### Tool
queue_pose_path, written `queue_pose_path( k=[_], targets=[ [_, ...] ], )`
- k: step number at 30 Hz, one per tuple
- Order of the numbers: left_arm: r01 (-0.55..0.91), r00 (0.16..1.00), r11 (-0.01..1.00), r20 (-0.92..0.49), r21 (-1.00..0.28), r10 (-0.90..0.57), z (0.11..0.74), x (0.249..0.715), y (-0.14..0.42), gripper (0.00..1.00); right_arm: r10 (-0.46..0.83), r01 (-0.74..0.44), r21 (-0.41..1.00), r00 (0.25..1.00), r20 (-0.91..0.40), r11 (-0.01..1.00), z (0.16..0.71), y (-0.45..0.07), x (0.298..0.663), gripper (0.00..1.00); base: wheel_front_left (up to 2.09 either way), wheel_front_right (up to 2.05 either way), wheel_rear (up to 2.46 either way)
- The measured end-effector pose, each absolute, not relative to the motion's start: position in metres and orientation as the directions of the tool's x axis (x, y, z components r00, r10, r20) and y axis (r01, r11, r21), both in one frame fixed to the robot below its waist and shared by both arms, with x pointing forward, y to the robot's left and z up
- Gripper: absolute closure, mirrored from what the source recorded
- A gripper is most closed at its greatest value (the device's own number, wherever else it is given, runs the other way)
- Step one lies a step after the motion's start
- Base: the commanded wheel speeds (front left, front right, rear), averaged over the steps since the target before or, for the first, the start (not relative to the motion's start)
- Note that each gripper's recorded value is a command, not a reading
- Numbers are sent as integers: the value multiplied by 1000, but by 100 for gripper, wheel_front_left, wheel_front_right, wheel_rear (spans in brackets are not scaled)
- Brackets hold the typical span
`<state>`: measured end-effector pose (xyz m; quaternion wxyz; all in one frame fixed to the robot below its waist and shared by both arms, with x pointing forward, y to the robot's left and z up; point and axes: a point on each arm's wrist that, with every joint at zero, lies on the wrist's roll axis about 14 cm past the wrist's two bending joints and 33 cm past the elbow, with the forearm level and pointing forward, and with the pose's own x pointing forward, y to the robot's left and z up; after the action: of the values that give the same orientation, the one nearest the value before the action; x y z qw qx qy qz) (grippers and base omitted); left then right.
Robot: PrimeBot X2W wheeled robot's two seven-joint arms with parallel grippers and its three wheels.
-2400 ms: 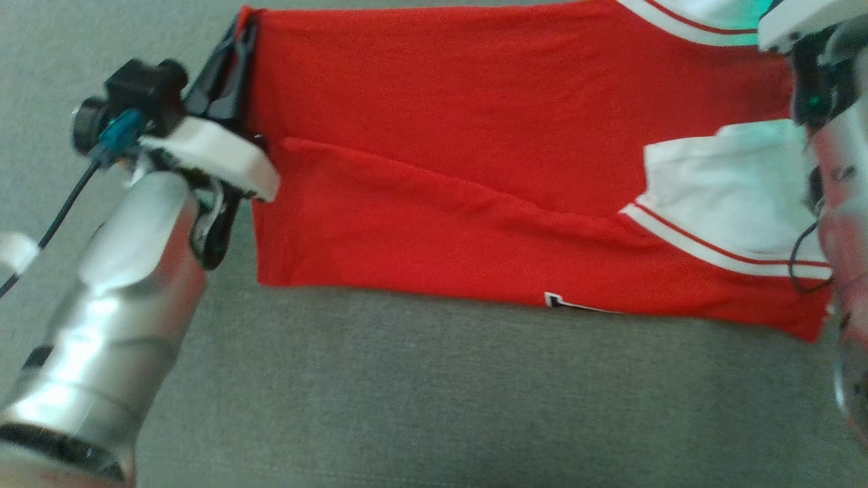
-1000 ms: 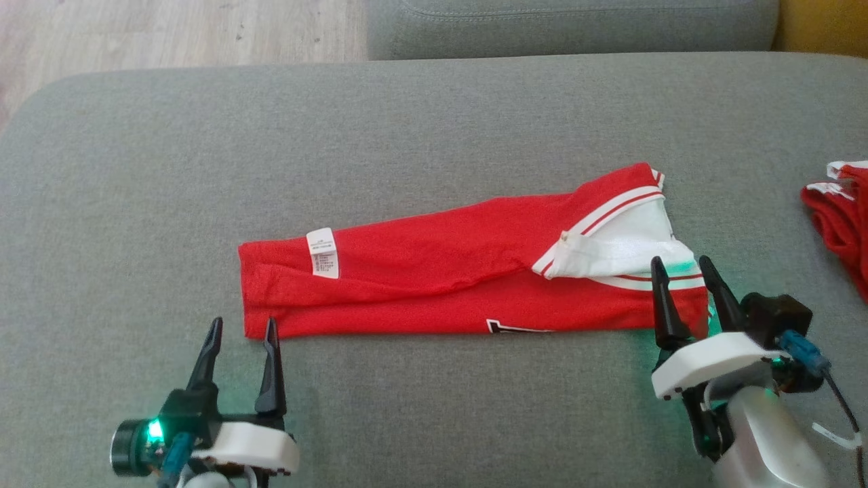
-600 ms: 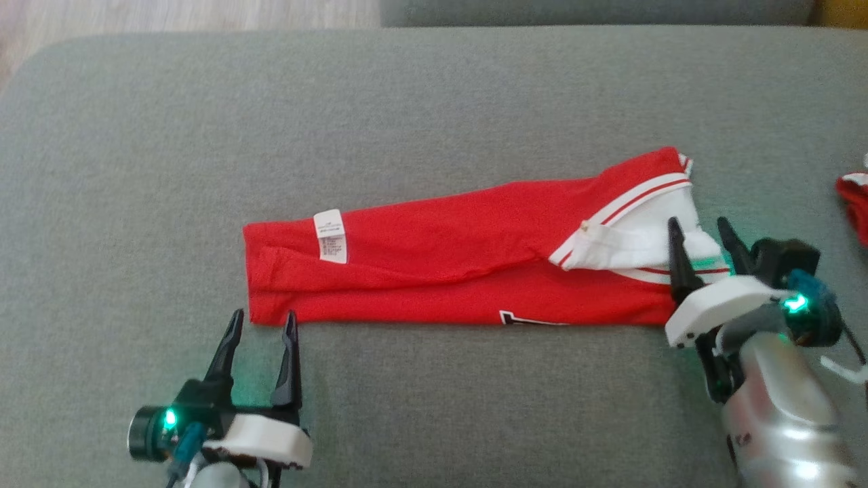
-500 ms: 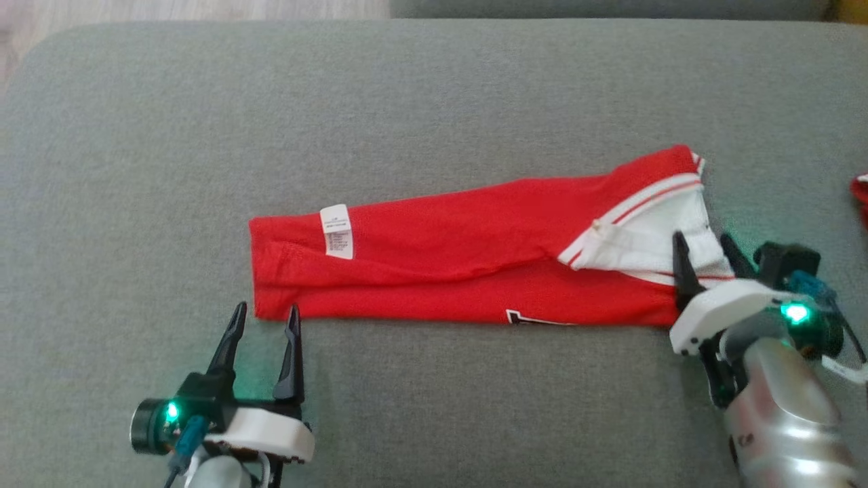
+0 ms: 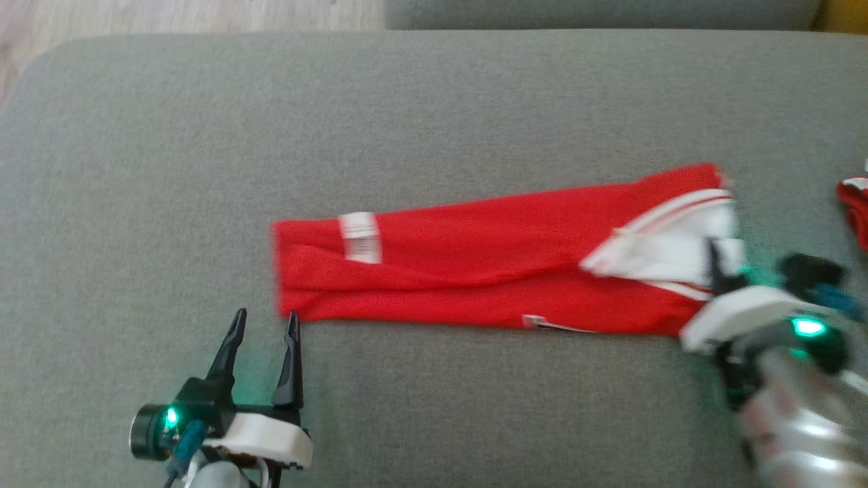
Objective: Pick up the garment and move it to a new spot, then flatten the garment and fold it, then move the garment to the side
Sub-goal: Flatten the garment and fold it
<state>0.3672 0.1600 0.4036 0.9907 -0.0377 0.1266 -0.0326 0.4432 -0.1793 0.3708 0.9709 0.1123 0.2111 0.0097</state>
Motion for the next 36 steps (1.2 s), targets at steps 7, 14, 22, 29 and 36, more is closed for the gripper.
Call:
queue_pose_path(
  k=[7,14,22,29,36],
  targets=[
    [100,966,991,-230,-93,-120,410,366,145,0,-8,49,186,977,-214,981,432,-220,462,100,0,0,0],
    [102,959,989,-255,-106,-127,403,354,142,0,269,-251,240,962,-48,938,475,-111,465,100,0,0,0],
    [55,958,992,-273,-113,-84,399,338,154,0,577,-524,366,816,-44,769,470,15,430,100,0,0,0],
    [-54,956,993,-292,-108,20,397,317,182,0,713,-647,359,696,-80,672,461,76,423,93,0,0,0],
    [-121,951,988,-298,-93,88,397,308,200,0,783,-698,429,621,-36,574,474,113,409,0,0,0,0]
  ],
)
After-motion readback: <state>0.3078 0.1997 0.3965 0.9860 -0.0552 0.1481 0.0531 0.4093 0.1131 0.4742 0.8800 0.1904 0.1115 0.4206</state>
